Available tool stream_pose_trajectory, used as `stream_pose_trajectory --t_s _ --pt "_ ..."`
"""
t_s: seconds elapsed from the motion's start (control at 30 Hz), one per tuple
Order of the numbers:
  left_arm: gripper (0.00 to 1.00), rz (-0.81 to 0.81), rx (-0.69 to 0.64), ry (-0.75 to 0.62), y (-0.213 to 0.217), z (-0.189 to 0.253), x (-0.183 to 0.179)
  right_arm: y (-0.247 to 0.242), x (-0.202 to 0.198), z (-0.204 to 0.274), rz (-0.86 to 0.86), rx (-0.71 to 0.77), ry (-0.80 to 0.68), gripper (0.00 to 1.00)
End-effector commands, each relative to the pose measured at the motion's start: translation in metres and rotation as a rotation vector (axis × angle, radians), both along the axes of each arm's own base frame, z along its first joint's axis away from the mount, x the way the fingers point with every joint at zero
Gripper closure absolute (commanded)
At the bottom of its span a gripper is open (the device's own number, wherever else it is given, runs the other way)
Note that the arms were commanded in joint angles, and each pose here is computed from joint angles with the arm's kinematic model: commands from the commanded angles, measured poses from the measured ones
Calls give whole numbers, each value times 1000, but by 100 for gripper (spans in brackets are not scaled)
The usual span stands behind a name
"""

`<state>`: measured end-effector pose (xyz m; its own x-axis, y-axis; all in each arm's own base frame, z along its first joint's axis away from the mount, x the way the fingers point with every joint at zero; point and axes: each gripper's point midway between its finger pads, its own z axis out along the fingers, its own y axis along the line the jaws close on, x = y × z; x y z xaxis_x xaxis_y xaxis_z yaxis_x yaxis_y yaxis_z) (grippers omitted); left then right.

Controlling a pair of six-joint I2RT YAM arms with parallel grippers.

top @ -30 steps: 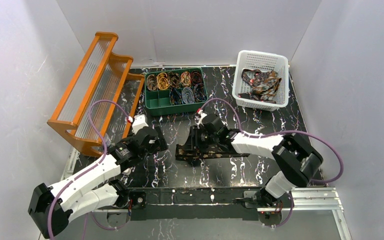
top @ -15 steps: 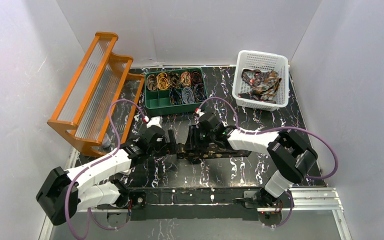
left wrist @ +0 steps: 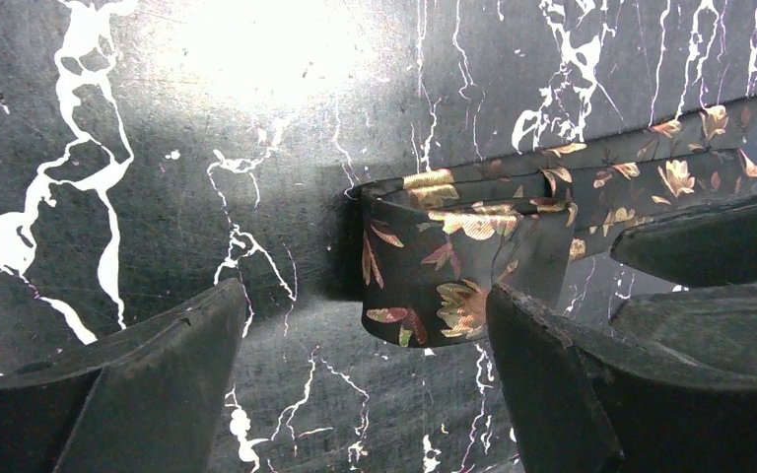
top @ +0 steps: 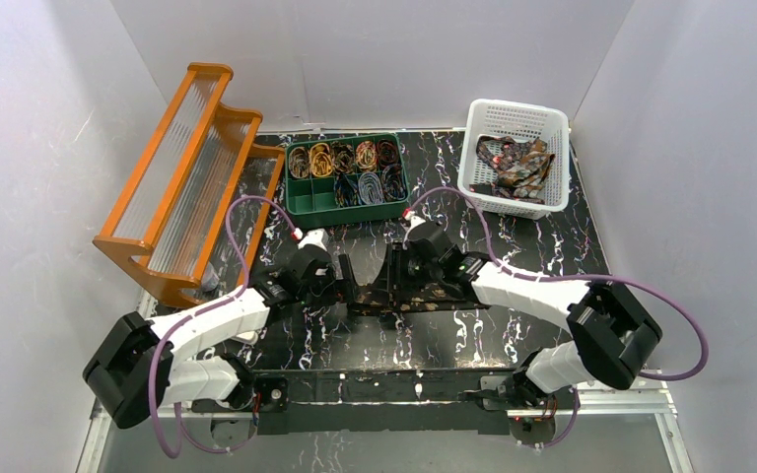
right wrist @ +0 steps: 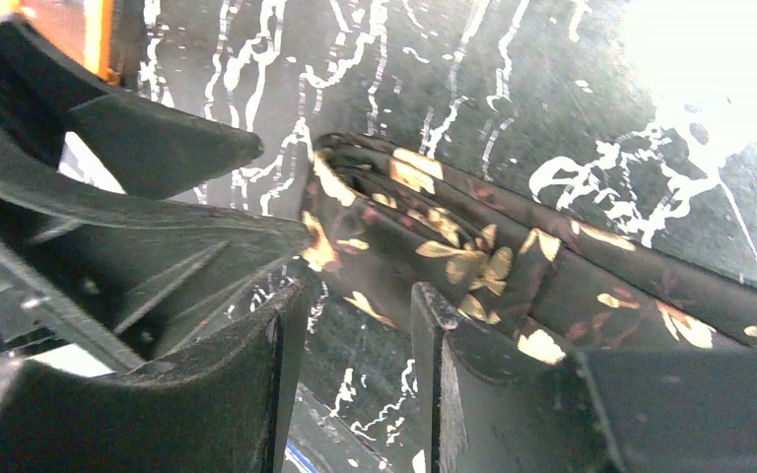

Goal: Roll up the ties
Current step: Roll the tie at the center of the board.

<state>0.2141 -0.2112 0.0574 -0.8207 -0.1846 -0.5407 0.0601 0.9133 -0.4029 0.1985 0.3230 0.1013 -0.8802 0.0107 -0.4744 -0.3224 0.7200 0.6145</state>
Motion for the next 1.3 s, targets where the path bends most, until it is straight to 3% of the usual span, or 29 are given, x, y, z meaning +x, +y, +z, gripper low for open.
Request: stream_pose_trajectory --t_s 0.0,0.53,0.8,1.27 --pt "12 -10 -12 16 -2 -6 -2 -14 1 -19 -71 -51 39 50" --pt "13 -25 -28 32 -6 -11 -6 -23 5 -54 -80 -115 101 61" --pt "15 -8 -124 38 -22 -10 -2 -24 1 -69 -56 -128 130 67" --pt "20 50 -174 94 -23 -23 -8 -27 0 -76 -54 -127 149 67"
